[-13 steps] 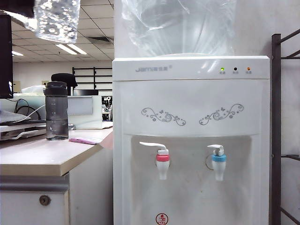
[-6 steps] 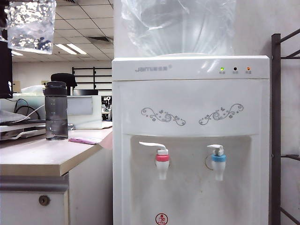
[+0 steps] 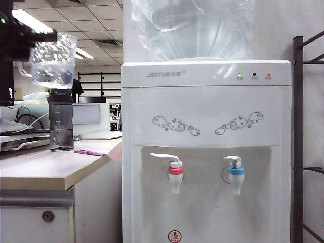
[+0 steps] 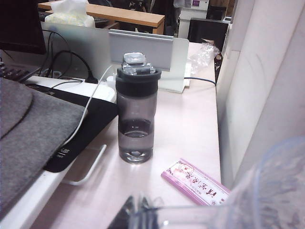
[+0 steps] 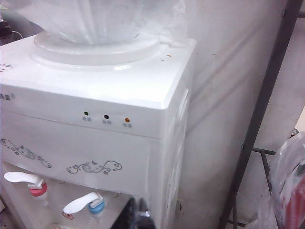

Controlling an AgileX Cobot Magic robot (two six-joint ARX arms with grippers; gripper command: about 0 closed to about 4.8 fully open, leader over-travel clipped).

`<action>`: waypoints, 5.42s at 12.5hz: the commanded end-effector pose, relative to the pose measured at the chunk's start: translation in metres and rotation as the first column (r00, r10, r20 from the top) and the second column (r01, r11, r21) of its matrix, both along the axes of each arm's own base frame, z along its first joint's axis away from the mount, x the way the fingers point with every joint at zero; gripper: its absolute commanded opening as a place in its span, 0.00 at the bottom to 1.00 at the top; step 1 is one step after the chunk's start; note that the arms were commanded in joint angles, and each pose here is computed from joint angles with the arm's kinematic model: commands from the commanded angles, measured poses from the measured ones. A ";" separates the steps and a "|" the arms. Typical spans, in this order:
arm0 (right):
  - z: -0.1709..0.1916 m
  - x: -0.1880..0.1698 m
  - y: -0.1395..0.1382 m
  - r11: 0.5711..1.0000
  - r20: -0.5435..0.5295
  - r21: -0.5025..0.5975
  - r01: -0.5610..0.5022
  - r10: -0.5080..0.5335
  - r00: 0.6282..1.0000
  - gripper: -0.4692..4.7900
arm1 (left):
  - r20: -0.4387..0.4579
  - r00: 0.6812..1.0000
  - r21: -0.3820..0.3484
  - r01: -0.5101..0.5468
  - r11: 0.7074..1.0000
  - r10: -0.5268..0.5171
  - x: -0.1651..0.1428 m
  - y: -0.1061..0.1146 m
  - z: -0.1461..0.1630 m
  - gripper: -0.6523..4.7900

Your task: Pick up the plastic mug from the left desk, go to the cold water outlet of the water dispenser, press the vertical switch to get some water, then put the mug back on the desk.

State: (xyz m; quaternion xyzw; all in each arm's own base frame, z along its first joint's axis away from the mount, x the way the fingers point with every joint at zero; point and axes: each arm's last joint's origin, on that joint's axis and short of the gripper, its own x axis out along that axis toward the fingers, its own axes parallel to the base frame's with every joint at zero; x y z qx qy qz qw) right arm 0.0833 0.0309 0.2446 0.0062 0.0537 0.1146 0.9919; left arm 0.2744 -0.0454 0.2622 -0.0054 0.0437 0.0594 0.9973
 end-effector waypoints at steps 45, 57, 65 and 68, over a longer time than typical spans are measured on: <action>0.002 -0.001 0.000 1.000 0.017 0.008 0.000 0.000 1.000 0.09 | -0.132 0.983 -0.049 -0.134 0.990 0.127 -0.008 0.004 -0.135 0.11; 0.002 -0.001 0.000 1.000 0.018 0.008 0.000 0.000 1.000 0.09 | 0.009 1.000 -0.009 -0.027 1.000 0.027 -0.132 0.040 -0.080 0.13; 0.002 -0.001 0.000 1.000 0.022 0.010 -0.001 0.001 1.000 0.09 | -0.059 0.990 0.044 0.133 0.990 -0.130 -0.169 0.042 -0.108 0.17; 0.002 -0.001 0.000 1.000 0.022 0.010 0.000 0.000 1.000 0.09 | -0.008 0.993 -0.078 0.118 0.990 -0.119 -0.178 0.042 -0.107 0.17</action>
